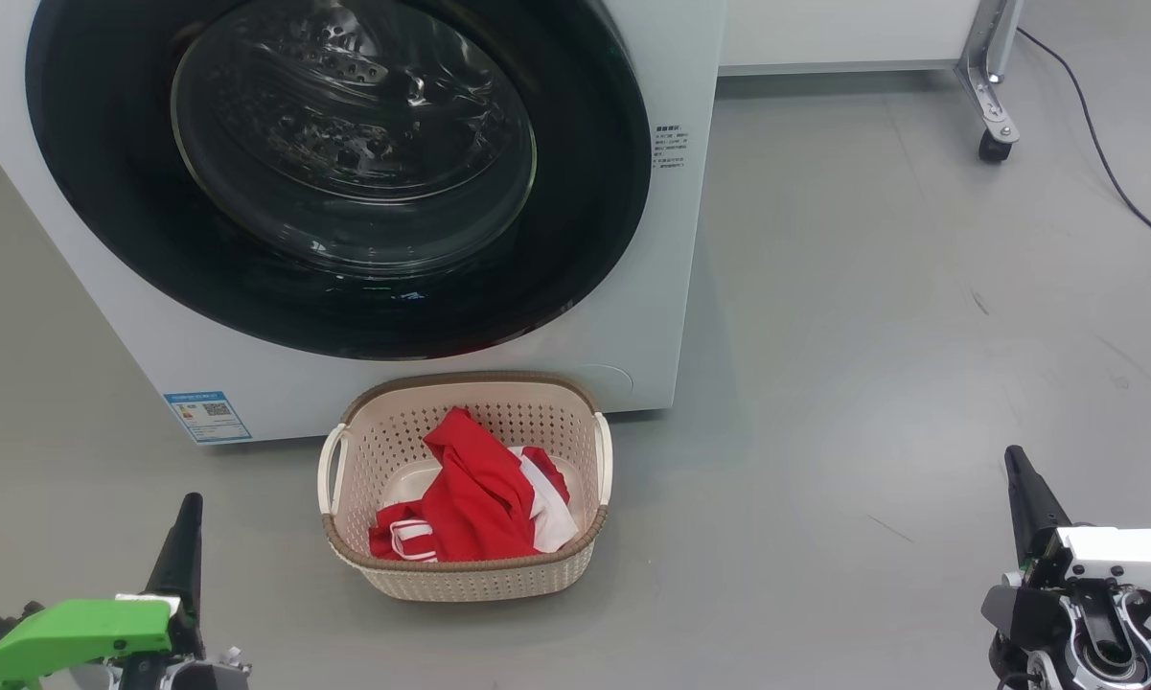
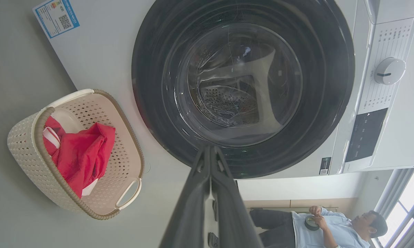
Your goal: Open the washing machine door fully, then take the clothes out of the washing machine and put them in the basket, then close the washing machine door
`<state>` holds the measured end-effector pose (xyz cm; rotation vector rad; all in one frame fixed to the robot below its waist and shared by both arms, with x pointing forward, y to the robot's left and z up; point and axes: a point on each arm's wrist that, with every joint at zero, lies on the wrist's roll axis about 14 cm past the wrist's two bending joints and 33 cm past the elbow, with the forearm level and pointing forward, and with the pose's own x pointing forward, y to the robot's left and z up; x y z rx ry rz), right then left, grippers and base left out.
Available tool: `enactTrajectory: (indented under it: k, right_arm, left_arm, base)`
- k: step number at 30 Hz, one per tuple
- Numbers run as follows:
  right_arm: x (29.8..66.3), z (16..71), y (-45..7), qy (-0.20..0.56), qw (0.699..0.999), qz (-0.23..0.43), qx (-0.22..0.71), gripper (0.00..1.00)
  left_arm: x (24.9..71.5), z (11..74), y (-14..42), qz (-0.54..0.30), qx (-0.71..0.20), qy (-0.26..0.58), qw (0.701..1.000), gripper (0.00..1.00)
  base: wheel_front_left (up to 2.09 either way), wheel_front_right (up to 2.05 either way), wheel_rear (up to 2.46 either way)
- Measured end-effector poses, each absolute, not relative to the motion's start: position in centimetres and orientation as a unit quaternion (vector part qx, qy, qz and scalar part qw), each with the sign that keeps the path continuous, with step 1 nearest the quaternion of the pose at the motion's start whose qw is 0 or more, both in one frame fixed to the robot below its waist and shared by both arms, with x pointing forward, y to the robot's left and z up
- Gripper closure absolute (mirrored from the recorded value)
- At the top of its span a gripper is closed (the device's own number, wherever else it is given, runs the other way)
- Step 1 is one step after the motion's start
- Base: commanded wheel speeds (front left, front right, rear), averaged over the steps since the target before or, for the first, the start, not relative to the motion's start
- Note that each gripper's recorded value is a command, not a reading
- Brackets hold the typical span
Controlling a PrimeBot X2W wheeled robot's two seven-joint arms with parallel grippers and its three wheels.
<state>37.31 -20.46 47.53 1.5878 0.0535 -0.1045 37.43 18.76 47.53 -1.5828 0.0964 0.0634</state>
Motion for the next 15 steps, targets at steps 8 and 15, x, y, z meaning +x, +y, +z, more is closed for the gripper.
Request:
enactTrajectory:
  k: [8,15]
  right_arm:
    - [37.31,47.53,-20.48,0.024,0.699,-0.047,0.713,1.0]
    - [37.31,47.53,-20.5,0.023,0.699,-0.047,0.713,1.0]
  left_arm:
    - [37.44,47.53,18.73,0.028,-0.711,0.043,0.701,1.0]
    - [37.44,47.56,18.59,0.026,-0.712,0.045,0.7,1.0]
  base:
    - [0.0,0.0,0.0]
    - [0.0,0.0,0.0]
